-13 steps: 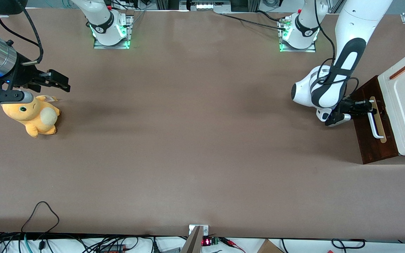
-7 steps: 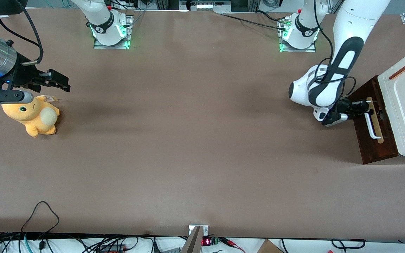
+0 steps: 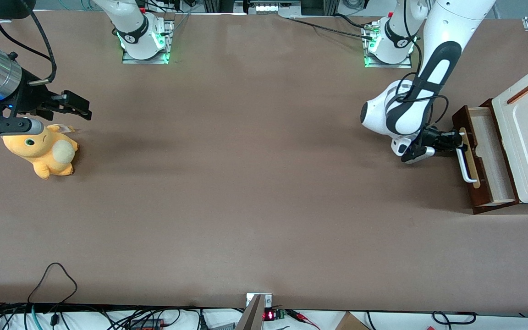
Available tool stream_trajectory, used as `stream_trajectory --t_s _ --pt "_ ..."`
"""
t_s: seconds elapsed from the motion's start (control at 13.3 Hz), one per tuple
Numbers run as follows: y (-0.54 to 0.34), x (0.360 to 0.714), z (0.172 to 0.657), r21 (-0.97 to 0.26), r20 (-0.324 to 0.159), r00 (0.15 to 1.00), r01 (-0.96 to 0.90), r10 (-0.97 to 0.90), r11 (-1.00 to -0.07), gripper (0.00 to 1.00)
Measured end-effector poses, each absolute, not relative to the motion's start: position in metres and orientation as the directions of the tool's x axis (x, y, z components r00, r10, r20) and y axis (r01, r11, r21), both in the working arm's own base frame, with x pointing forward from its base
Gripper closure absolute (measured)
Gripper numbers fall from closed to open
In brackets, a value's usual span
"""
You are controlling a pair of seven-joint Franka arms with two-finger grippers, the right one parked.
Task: Open lower drawer with left arm only
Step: 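Pull the handle with the left gripper, sliding the drawer out, then open the left gripper and lift it away from the handle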
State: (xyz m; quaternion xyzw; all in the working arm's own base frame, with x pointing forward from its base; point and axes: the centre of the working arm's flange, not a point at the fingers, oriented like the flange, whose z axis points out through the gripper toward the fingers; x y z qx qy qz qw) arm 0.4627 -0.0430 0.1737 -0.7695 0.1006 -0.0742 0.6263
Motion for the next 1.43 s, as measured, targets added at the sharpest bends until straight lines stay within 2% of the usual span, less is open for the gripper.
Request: stream_trajectory --t_s 0.98,1.13,1.43 --pt "-0.075 0.469 0.183 -0.966 -0.011 0.971 -0.072 -0.239 -0.250 0.81" --pt "-0.083 0.469 0.182 -0.960 -0.024 0.966 -0.095 -0.258 -0.264 0.79" --pt "-0.129 0.479 0.197 -0.938 -0.002 0.954 -0.105 -0.298 -0.329 0.40"
